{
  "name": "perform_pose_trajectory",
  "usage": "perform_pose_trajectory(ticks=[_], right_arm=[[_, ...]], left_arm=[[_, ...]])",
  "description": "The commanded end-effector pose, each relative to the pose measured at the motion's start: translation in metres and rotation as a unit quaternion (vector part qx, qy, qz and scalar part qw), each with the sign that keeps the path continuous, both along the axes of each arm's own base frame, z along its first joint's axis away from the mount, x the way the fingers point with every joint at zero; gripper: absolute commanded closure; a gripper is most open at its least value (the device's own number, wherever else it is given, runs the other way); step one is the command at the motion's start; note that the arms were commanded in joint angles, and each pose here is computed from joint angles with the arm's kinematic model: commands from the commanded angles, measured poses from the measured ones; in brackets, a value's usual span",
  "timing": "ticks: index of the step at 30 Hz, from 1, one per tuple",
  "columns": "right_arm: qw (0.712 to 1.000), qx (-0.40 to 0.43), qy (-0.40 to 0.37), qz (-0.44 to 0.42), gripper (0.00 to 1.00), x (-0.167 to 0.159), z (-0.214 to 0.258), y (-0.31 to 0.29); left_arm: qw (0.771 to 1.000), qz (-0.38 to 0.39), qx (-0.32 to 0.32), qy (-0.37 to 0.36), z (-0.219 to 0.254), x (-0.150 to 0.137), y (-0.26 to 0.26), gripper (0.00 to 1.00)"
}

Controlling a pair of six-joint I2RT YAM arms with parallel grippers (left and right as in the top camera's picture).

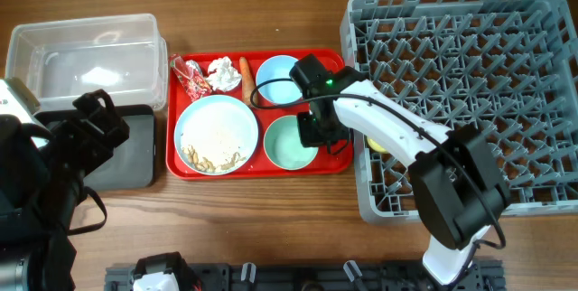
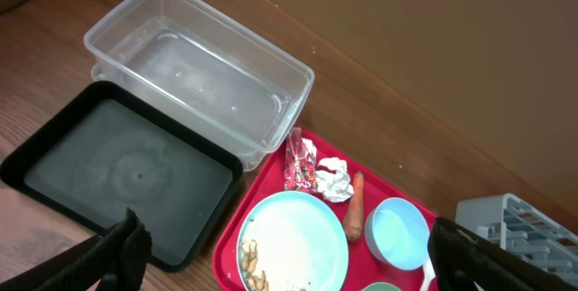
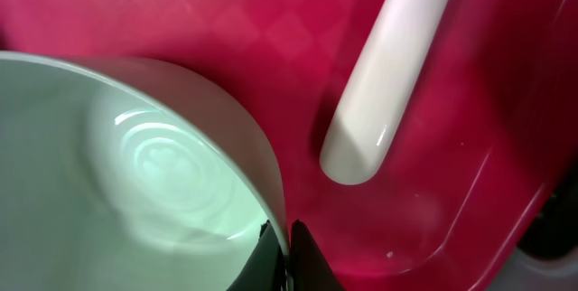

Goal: Sort waste into correct bins and load items into the dishwasher rack
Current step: 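Grasp the green bowl with the right gripper and place it in the rack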

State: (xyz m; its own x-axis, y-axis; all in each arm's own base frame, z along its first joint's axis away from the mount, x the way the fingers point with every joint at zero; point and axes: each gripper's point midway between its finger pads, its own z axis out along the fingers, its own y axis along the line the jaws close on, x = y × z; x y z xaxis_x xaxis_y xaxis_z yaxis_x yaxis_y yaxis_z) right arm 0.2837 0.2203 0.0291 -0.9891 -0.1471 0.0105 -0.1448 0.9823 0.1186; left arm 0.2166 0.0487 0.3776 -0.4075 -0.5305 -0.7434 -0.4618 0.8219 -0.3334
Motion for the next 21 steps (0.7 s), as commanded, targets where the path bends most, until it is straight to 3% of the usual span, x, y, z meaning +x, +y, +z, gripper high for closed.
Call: perform_pose_trajectory(ticks=[1,5,7,9,12,15,21], right_arm=[[0.996,-0.024,-0.084,-0.013,0.95,0.018,0.039,-0.016],[0.966,-0.083,-0.231,-0.077,0.96,0.039,0.115,-0.06],[0.926,-0.124,-0.329,-0.135,0.96,0.047,0.169,-0.096],[0.867,-0.181,-0.423,-0.191,0.96,0.048,0.222,-0.138],[0.788,-0.272,-0.49,-0.256,0.96,0.042,0.269,-0.194],[0.758,-0.34,-0.472,-0.295,0.96,0.046,0.268,-0.239],[0.745,-0.443,-0.382,-0.321,0.96,0.073,0.22,-0.307]], left_arm=[[1.0,0.015,-0.001,-0.003,0.001,-0.001,0.004,0.0],[1.0,0.015,-0.001,-0.003,0.001,-0.001,0.004,0.0],[1.0,0.015,-0.001,-0.003,0.001,-0.001,0.004,0.0],[1.0,0.015,-0.001,-0.003,0.001,-0.001,0.004,0.0],[1.0,0.015,-0.001,-0.003,0.001,-0.001,0.004,0.0],[1.0,0.015,-0.001,-0.003,0.001,-0.001,0.004,0.0],[1.0,0.015,-0.001,-0.003,0.001,-0.001,0.004,0.0]])
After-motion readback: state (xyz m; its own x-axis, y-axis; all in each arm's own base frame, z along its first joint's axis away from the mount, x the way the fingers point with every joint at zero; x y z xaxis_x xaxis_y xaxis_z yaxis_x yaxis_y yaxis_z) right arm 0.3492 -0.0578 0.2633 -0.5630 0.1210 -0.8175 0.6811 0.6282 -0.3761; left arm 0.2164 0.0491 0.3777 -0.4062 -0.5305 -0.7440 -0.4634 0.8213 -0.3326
